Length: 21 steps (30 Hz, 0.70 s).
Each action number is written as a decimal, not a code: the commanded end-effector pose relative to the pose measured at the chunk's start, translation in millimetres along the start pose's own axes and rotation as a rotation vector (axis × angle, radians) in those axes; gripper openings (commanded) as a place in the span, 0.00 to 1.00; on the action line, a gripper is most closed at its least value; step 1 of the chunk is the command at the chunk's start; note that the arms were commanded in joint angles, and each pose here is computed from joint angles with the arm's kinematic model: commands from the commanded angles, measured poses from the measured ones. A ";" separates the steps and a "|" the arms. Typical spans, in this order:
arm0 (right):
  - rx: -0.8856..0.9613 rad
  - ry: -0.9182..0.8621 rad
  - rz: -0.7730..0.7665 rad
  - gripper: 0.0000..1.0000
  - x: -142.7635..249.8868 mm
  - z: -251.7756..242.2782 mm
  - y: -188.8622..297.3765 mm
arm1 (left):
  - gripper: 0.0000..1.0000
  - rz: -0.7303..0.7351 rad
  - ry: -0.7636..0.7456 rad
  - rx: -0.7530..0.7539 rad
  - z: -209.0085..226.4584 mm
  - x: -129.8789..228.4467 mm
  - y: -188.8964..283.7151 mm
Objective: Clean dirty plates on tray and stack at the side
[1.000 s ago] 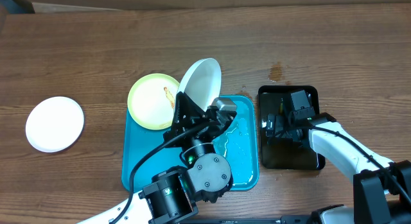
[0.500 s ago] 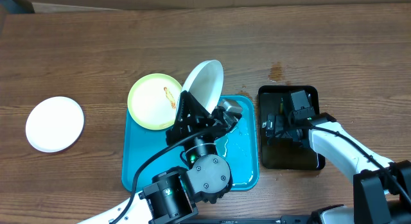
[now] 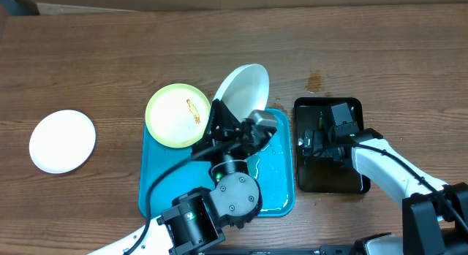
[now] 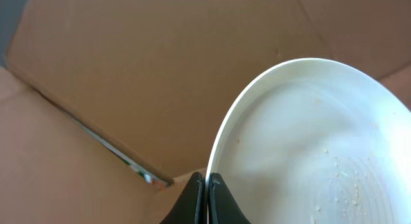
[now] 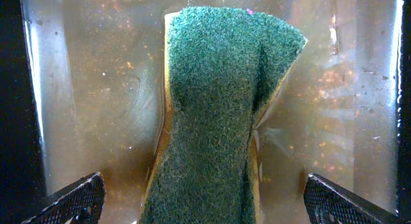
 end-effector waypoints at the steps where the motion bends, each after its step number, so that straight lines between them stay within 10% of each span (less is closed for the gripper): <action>1: 0.007 -0.002 0.003 1.00 1.0 -1.2 -1.4 | 0.04 0.000 0.227 -0.013 9.1 -3.9 -6.3; 13: 0.007 -0.002 0.002 1.00 1.0 -1.2 -1.4 | 0.05 0.113 0.270 0.089 8.0 31.5 -48.3; 21: 0.007 -0.002 0.002 1.00 1.0 -1.2 -1.4 | 0.04 0.405 0.566 0.421 46.0 56.2 -96.7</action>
Point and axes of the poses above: each gripper's point midway between its finger pads, its own y axis back along the fingers, its own z axis along the line the jaws close on, x = y × z, the point moved 8 cm from there along y, back along the fingers, and after that the axes turned 9 degrees about y, right-handed, at the moved point
